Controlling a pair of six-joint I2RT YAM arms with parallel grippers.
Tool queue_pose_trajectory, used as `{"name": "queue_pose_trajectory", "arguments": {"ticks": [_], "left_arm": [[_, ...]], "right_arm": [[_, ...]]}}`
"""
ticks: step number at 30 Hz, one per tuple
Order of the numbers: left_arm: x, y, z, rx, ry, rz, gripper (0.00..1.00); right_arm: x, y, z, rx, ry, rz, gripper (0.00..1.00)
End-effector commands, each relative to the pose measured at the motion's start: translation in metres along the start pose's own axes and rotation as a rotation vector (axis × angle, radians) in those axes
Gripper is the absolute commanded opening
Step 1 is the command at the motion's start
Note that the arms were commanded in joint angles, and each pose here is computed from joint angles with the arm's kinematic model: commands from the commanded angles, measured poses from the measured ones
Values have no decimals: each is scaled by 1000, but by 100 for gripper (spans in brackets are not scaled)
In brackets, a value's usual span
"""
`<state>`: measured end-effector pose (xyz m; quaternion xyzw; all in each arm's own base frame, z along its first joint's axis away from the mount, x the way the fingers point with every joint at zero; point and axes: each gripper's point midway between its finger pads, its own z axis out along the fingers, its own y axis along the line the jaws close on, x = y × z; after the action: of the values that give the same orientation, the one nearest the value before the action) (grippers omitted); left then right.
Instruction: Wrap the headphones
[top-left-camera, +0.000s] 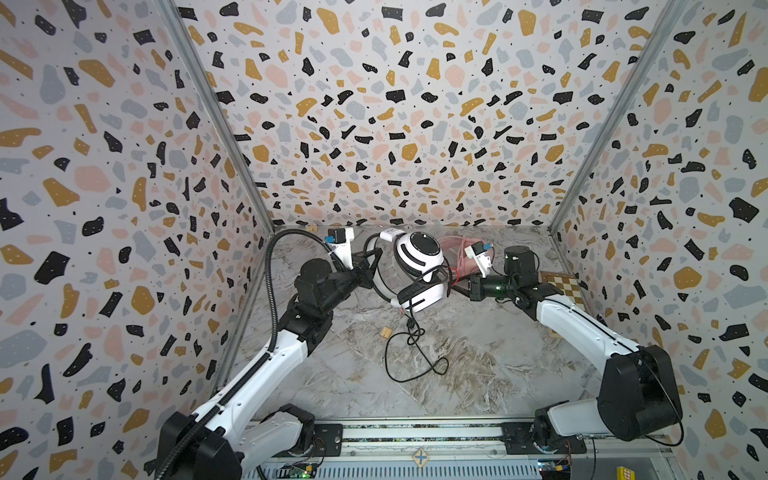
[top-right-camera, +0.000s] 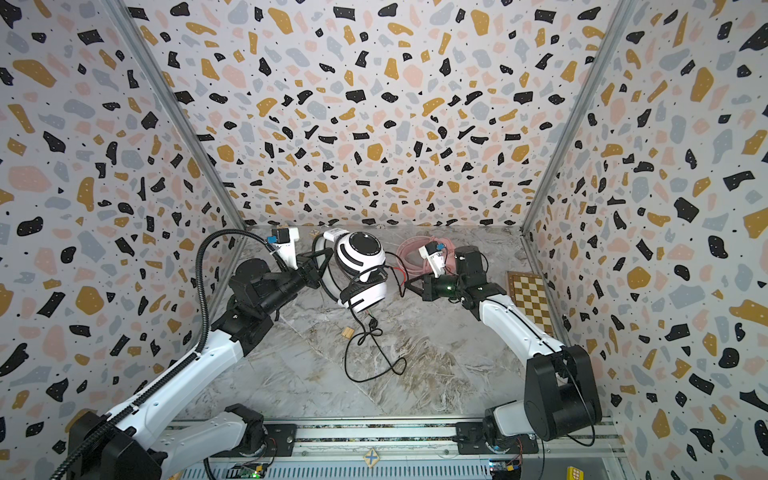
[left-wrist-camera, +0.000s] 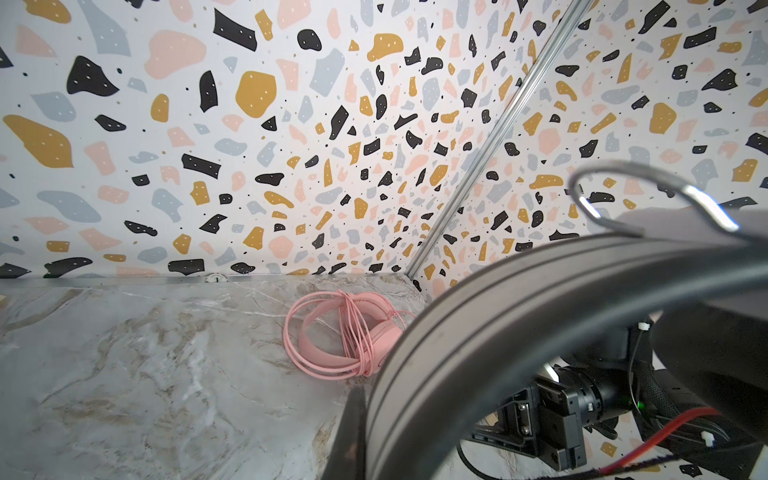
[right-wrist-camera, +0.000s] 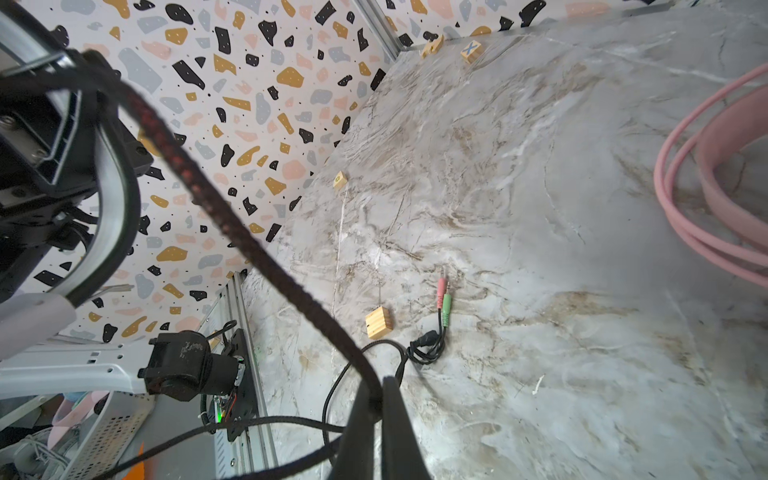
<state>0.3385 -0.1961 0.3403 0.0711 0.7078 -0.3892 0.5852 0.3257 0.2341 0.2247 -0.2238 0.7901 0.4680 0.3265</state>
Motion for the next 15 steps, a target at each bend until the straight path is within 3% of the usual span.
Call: {"name": "queue_pose_trajectory", "arguments": {"ticks": [1, 6, 11, 15], "left_arm": [[-33, -11, -8, -4, -86, 46, 0], [-30, 0, -8, -65, -67, 60, 0], [-49, 3, -15, -106, -116, 48, 0], [-57, 4, -13, -105, -129, 13, 0]], "right_arm": [[-33, 19, -12, -15, -90, -70, 6], [-44, 28, -13, -41, -106, -88, 10], [-14, 0, -3, 14, -64, -12, 6], [7, -4, 5, -26, -50, 32, 7]]}}
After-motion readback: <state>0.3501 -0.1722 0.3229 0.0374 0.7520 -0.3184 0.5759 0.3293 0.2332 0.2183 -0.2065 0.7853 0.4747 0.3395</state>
